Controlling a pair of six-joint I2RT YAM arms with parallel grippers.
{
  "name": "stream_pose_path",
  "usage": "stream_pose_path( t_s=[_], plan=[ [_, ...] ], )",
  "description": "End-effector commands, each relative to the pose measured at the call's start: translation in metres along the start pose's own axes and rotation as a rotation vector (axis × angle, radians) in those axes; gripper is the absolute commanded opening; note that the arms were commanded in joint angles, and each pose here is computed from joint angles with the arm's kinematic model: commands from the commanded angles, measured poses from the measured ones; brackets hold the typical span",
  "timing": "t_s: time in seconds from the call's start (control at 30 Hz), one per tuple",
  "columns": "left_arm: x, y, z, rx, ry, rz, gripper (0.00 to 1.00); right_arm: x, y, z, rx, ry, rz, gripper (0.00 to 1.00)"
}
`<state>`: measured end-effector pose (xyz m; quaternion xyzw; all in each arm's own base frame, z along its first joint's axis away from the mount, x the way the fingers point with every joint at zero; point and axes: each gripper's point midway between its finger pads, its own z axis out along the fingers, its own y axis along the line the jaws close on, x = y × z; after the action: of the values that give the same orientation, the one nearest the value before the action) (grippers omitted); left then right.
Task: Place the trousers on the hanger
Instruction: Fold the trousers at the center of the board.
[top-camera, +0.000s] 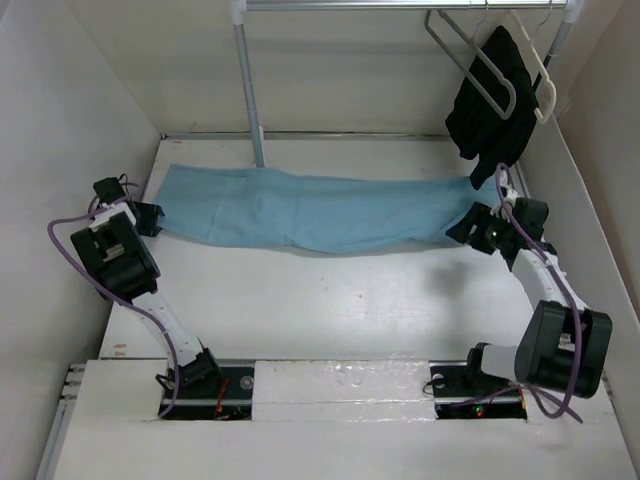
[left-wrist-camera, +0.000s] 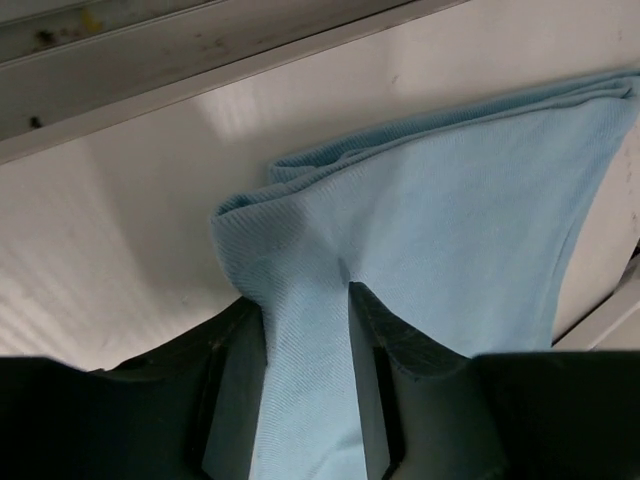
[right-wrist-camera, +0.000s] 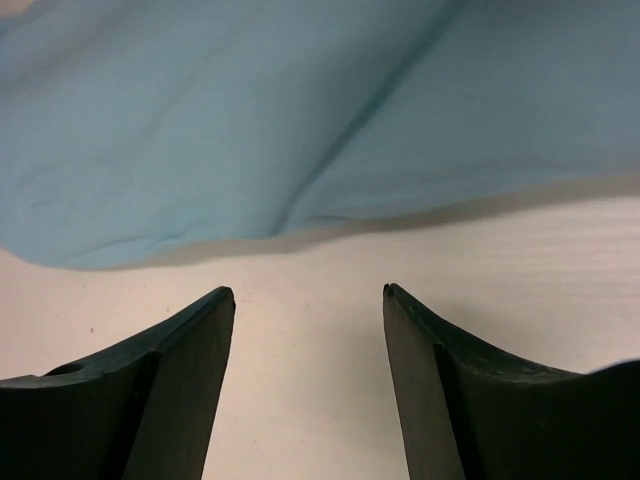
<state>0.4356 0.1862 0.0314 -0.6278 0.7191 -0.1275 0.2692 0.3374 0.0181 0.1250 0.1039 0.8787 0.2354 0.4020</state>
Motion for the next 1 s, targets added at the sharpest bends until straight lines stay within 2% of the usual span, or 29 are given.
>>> stream_pose_path(
  t_s=[0.0,0.07,0.1,0.17,0.3,0.47,0.57,0.6,0.67,0.7,0.73,0.77,0.83,0.9,0.93,0.97],
  plan=[
    [0.016,0.023,0.026,-0.105,0.017,0.017,0.33,-0.004,-0.021,0.006,-0.018,-0.053,0.152,0.67],
    [0.017,0.02,0.03,-0.081,0.019,0.02,0.23,-0.002,-0.043,0.01,0.053,-0.058,0.211,0.67],
    [0.016,0.018,0.031,-0.069,0.015,0.022,0.1,-0.003,-0.049,0.011,0.075,-0.067,0.23,0.67],
    [0.015,0.015,0.034,-0.049,0.014,0.035,0.0,-0.007,-0.06,0.014,0.106,-0.091,0.278,0.68],
    [0.014,0.014,0.037,-0.046,0.017,0.061,0.0,-0.016,-0.082,0.019,0.162,-0.157,0.375,0.75],
    [0.004,0.019,0.032,-0.073,-0.01,0.087,0.0,-0.029,-0.103,0.038,0.2,-0.214,0.436,0.76],
    [-0.009,0.026,0.025,-0.09,-0.037,0.084,0.0,-0.03,-0.117,0.051,0.246,-0.207,0.472,0.58],
    [-0.015,0.027,0.02,-0.093,-0.05,0.079,0.0,-0.031,-0.12,0.054,0.25,-0.211,0.478,0.45],
    [-0.02,0.031,0.017,-0.118,-0.071,0.1,0.0,-0.03,-0.124,0.065,0.255,-0.199,0.491,0.29],
    [-0.022,0.029,0.014,-0.117,-0.079,0.109,0.0,-0.03,-0.125,0.067,0.249,-0.198,0.494,0.15],
    [-0.024,0.032,0.014,-0.132,-0.091,0.118,0.0,-0.034,-0.125,0.071,0.233,-0.213,0.483,0.05],
    [-0.026,0.031,0.011,-0.138,-0.096,0.12,0.0,-0.037,-0.124,0.071,0.223,-0.225,0.475,0.0],
    [-0.028,0.034,0.006,-0.157,-0.108,0.121,0.0,-0.044,-0.119,0.064,0.217,-0.255,0.448,0.0],
    [-0.032,0.04,-0.007,-0.195,-0.142,0.123,0.0,-0.051,-0.109,0.043,0.215,-0.284,0.398,0.0],
    [-0.037,0.045,-0.013,-0.223,-0.172,0.127,0.0,-0.039,-0.108,0.034,0.253,-0.244,0.407,0.0],
    [-0.036,0.053,-0.024,-0.26,-0.181,0.134,0.0,-0.047,-0.103,0.014,0.269,-0.279,0.347,0.0]
  ],
)
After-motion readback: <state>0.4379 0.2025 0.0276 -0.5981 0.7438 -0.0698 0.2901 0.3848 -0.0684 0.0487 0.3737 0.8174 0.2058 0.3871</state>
